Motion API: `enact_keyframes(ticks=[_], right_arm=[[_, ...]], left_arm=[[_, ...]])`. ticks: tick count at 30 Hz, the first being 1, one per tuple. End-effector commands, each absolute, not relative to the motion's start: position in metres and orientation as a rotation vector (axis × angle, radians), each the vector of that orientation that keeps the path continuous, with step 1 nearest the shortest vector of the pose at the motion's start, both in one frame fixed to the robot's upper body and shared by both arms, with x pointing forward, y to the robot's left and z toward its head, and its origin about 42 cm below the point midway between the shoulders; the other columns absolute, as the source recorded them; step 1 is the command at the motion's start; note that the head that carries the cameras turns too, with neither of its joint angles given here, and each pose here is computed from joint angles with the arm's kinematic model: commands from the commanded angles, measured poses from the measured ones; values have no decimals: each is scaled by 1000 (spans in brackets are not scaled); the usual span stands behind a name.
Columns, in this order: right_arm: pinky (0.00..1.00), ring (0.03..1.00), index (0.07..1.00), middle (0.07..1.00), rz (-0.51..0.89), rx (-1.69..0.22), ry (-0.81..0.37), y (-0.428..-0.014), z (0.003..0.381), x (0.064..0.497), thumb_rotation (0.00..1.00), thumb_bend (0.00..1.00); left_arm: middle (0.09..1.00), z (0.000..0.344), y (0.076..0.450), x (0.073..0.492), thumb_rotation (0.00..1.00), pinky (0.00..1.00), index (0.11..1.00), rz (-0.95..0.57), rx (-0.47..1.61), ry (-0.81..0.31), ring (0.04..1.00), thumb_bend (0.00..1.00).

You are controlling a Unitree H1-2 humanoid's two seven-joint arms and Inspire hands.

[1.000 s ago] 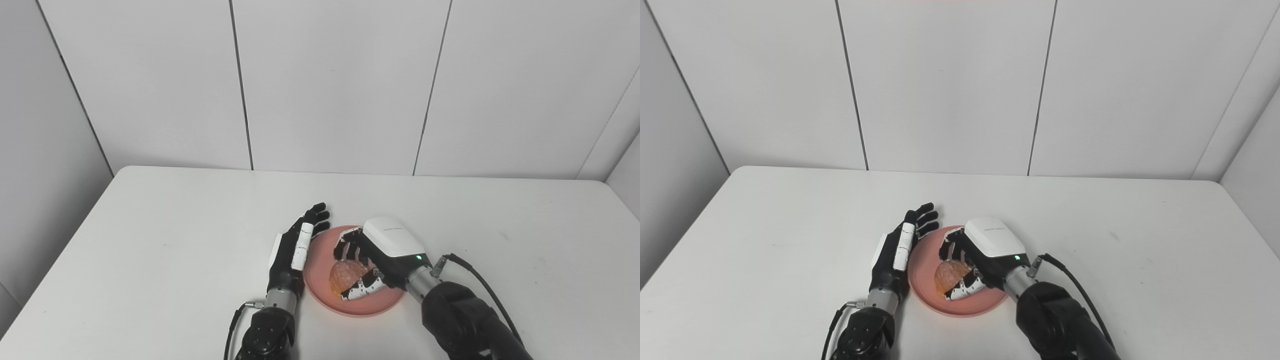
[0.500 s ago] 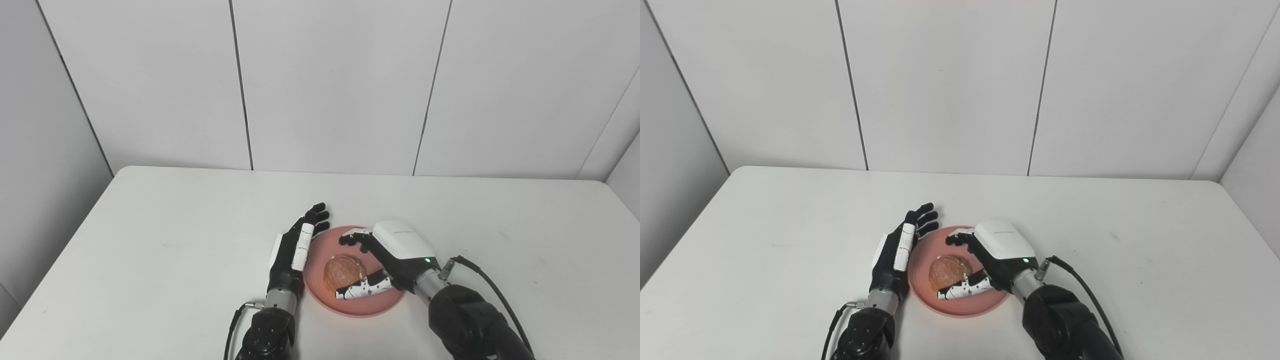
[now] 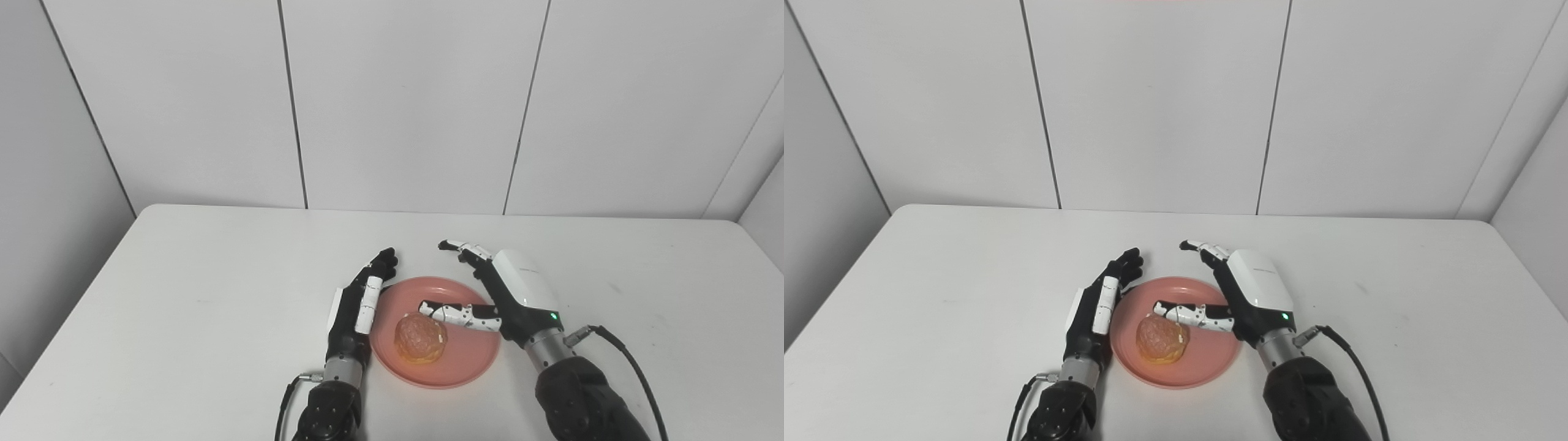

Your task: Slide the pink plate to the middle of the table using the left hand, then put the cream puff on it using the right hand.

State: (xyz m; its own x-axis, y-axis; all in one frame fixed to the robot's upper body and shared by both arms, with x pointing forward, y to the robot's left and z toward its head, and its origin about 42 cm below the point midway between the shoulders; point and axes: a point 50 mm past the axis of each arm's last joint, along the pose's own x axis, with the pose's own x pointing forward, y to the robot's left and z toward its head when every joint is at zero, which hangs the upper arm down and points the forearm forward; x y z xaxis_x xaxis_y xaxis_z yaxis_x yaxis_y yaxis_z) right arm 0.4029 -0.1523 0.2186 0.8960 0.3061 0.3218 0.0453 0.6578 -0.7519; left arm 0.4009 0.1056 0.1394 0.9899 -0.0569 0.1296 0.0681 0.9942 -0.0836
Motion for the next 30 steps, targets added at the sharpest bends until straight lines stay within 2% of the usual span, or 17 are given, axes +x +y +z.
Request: enact_keyframes(ticks=[1,5,9,13,15,16,17,20,30], right_arm=[[676,809,799,851,104,-733,-558,-151,235,405,847,796],[729,858,827,895,67,-610,-565,-151,230,405,911,802],[864,917,860,925,46,-440,-569,-152,223,408,971,764],[809,892,874,924,25,-212,-498,-154,206,416,999,736],[855,914,905,934,19,-88,-418,-156,198,420,1000,798],[922,945,921,946,15,-43,-382,-156,194,421,1000,852],[927,947,922,947,7,-10,-355,-156,191,422,1000,856],[992,975,932,955,6,46,-321,-156,185,424,1000,825],[1000,1000,985,1000,44,113,-280,-154,165,417,1000,822]], left_arm=[[880,137,107,398,957,853,826,-18,-88,-152,896,857],[912,138,106,398,946,899,853,5,-80,-185,922,852],[951,138,103,397,953,951,906,19,-55,-206,960,824],[988,138,102,396,969,996,958,45,-18,-224,995,796],[998,138,101,395,984,1000,988,52,-2,-227,999,787],[1000,138,101,395,993,1000,997,54,3,-228,1000,779],[1000,138,101,395,994,1000,998,55,5,-227,1000,779],[1000,139,102,395,997,1000,1000,58,2,-214,1000,756],[1000,143,108,400,1000,1000,1000,41,-29,-154,1000,796]])
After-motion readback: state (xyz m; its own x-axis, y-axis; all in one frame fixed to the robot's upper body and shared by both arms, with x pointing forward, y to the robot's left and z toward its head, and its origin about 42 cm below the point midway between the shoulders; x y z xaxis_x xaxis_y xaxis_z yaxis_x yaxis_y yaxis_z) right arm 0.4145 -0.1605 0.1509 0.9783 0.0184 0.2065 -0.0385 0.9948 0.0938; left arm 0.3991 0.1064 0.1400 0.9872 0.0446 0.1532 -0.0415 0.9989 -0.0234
